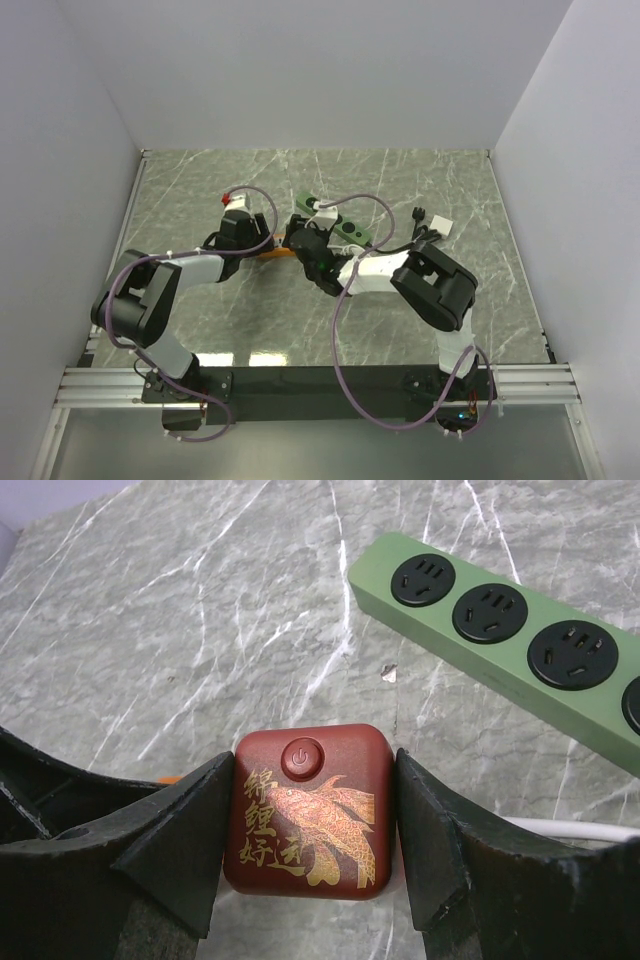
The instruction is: Insert the plug
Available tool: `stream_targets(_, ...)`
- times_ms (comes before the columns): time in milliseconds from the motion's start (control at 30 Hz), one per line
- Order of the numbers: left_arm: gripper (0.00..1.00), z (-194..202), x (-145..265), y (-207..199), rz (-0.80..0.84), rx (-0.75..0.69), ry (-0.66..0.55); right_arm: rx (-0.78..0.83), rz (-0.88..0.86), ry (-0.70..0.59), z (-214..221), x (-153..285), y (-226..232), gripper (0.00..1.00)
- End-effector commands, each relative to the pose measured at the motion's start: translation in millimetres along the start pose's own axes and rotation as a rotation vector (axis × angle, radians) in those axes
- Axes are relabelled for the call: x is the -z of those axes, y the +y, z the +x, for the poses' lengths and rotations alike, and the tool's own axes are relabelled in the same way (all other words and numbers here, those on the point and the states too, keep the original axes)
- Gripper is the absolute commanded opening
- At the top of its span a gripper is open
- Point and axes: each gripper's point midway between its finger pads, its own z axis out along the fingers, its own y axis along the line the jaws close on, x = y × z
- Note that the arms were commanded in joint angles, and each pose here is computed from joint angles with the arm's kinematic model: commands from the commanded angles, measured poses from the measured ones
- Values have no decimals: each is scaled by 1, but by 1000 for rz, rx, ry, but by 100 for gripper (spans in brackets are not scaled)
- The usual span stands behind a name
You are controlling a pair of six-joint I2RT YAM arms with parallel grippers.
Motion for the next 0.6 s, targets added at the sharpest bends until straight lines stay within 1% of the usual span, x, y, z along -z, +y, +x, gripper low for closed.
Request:
stream_targets(0,65,10,-4,4,-19,-29,51,444,178,576,179,75,-120,0)
stream_targets(267,59,12,-7,4,-31,-34,67,475,220,616,200,91,-138,0)
stream_targets(467,57,17,-9,4,-46,-45,79,499,244,645,213,106,-151,0)
stream_targets(567,57,19,-10,2,-52,-54,85,522,244,642,217,110,-150,0)
